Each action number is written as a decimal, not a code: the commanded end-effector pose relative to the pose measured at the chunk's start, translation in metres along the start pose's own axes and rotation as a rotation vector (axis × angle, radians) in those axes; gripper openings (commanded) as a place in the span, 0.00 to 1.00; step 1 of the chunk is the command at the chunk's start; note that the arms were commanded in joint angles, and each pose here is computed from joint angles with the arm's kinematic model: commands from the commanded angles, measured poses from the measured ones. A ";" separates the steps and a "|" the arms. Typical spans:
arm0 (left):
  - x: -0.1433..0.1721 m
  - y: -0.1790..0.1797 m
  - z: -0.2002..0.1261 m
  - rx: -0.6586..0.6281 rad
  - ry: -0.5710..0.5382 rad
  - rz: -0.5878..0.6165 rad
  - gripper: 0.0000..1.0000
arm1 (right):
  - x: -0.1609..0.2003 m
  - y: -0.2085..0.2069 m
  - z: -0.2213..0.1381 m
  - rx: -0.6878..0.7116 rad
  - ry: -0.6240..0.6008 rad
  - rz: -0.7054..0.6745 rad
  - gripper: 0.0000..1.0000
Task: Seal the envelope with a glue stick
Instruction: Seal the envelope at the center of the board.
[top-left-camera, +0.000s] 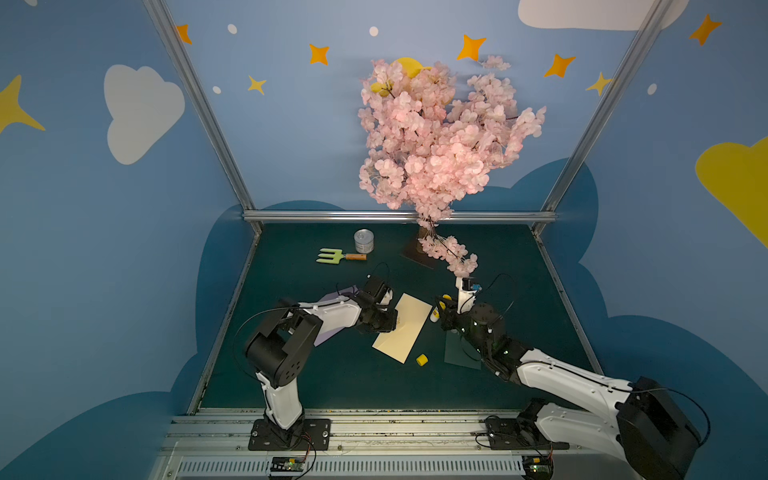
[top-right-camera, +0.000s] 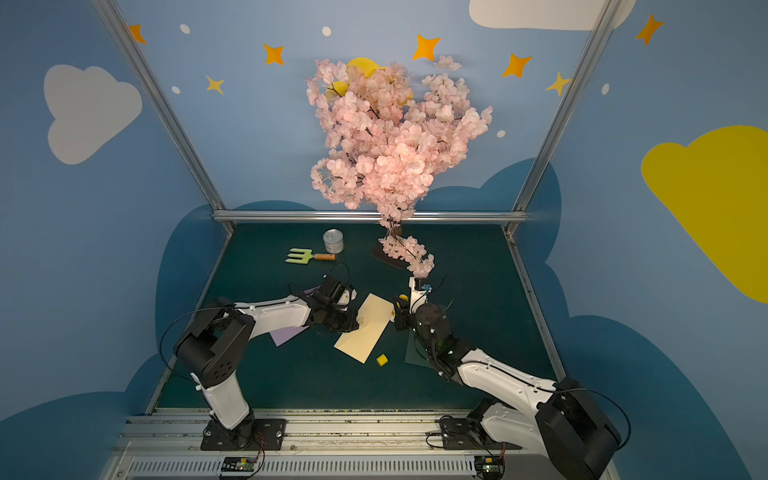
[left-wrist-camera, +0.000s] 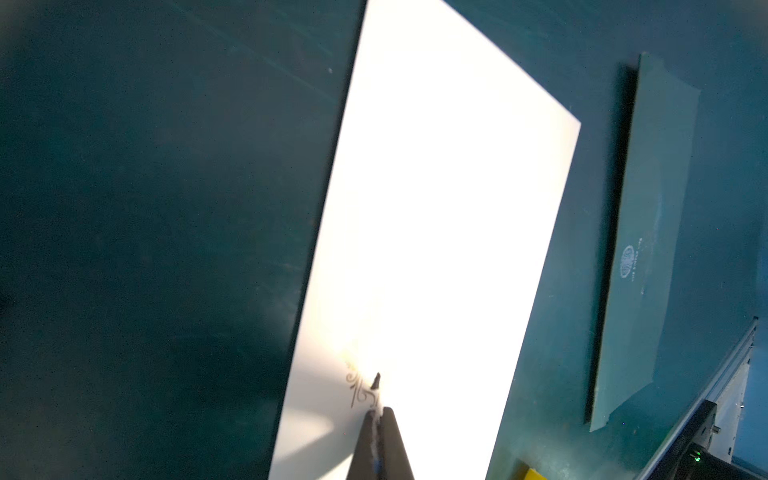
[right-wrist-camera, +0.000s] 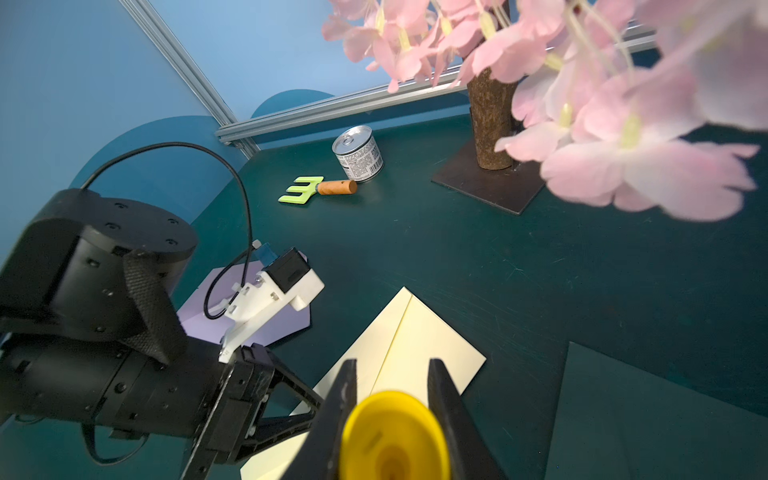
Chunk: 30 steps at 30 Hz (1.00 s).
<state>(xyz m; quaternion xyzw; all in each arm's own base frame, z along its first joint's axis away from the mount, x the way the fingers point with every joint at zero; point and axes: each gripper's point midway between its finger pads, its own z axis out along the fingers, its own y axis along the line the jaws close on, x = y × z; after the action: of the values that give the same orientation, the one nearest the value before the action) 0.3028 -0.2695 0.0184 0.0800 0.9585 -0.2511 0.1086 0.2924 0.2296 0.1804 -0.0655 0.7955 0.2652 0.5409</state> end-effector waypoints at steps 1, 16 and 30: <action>0.039 0.038 0.026 -0.139 0.162 -0.043 0.03 | -0.013 0.004 -0.001 -0.018 -0.039 0.009 0.00; 0.043 0.029 0.032 -0.090 0.175 -0.057 0.03 | -0.014 0.001 -0.004 -0.009 -0.040 0.014 0.00; 0.092 0.074 0.007 -0.248 0.203 -0.101 0.03 | -0.013 0.005 -0.002 -0.030 -0.034 0.025 0.00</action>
<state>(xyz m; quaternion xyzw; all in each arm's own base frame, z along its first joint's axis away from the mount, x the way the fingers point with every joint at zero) 0.2994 -0.2689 0.0176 0.0757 0.9510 -0.2641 0.1416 0.2929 0.2288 0.1822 -0.0630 0.7943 0.2721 0.5395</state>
